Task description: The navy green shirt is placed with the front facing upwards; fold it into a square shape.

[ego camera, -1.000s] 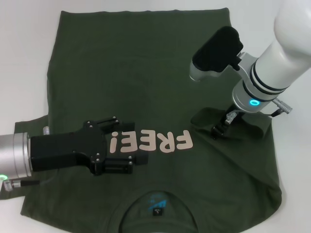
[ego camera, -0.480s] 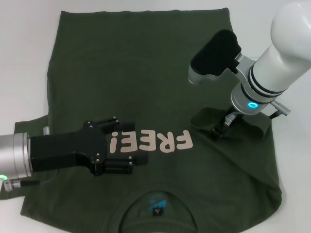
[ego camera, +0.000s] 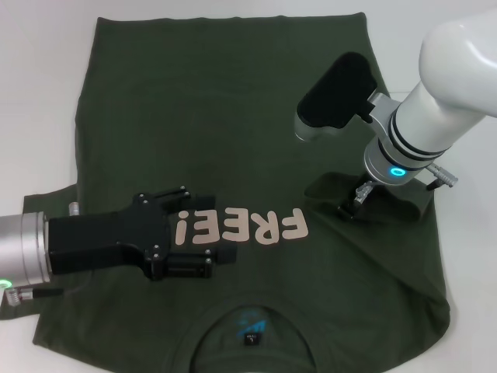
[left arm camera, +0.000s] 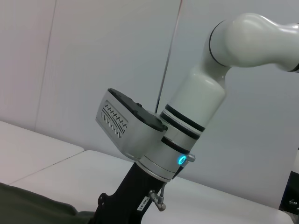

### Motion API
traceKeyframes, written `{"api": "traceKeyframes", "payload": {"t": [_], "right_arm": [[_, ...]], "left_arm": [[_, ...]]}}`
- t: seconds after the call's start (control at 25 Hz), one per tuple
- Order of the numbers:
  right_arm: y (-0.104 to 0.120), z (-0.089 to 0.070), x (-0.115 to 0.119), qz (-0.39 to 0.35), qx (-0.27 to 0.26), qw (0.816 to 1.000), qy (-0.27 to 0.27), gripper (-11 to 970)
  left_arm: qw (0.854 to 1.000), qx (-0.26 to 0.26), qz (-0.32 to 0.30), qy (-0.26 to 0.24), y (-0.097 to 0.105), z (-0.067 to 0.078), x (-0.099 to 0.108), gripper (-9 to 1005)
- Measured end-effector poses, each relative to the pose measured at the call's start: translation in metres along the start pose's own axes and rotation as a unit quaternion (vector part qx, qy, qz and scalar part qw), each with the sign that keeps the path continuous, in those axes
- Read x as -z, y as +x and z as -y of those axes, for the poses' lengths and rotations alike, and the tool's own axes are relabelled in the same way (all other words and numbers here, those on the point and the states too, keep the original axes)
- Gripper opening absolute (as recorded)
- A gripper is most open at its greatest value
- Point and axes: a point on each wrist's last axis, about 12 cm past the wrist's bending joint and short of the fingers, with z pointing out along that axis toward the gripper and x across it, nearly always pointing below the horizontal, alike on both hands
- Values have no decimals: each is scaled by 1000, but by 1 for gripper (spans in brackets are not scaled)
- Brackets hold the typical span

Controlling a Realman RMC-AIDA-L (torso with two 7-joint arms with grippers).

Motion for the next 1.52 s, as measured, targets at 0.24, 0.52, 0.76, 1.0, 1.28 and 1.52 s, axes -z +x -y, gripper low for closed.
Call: {"api": "traceKeyframes", "payload": {"t": [0.24, 0.52, 0.76, 1.0, 1.28, 1.52], "right_arm": [[1, 1, -1, 1, -2, 1000, 0, 334], [1, 1, -1, 1, -2, 1000, 0, 119], [-2, 1, 7, 0, -2, 1000, -5, 36], [-10, 2, 25, 10, -2, 1000, -15, 26], [-17, 4, 34, 24, -9, 999, -23, 30], [-23, 4, 39, 25, -5, 999, -22, 34]], "left_arm": [[1000, 0, 0, -1, 0, 0, 0, 845], [1000, 2, 0, -2, 1, 0, 0, 844], [1000, 3, 0, -1, 1, 1, 0, 843], [1000, 5, 1, 0, 2, 2, 0, 842], [1000, 5, 2, -1, 3, 2, -1, 841], [1000, 6, 2, -2, 4, 2, 0, 840]]}}
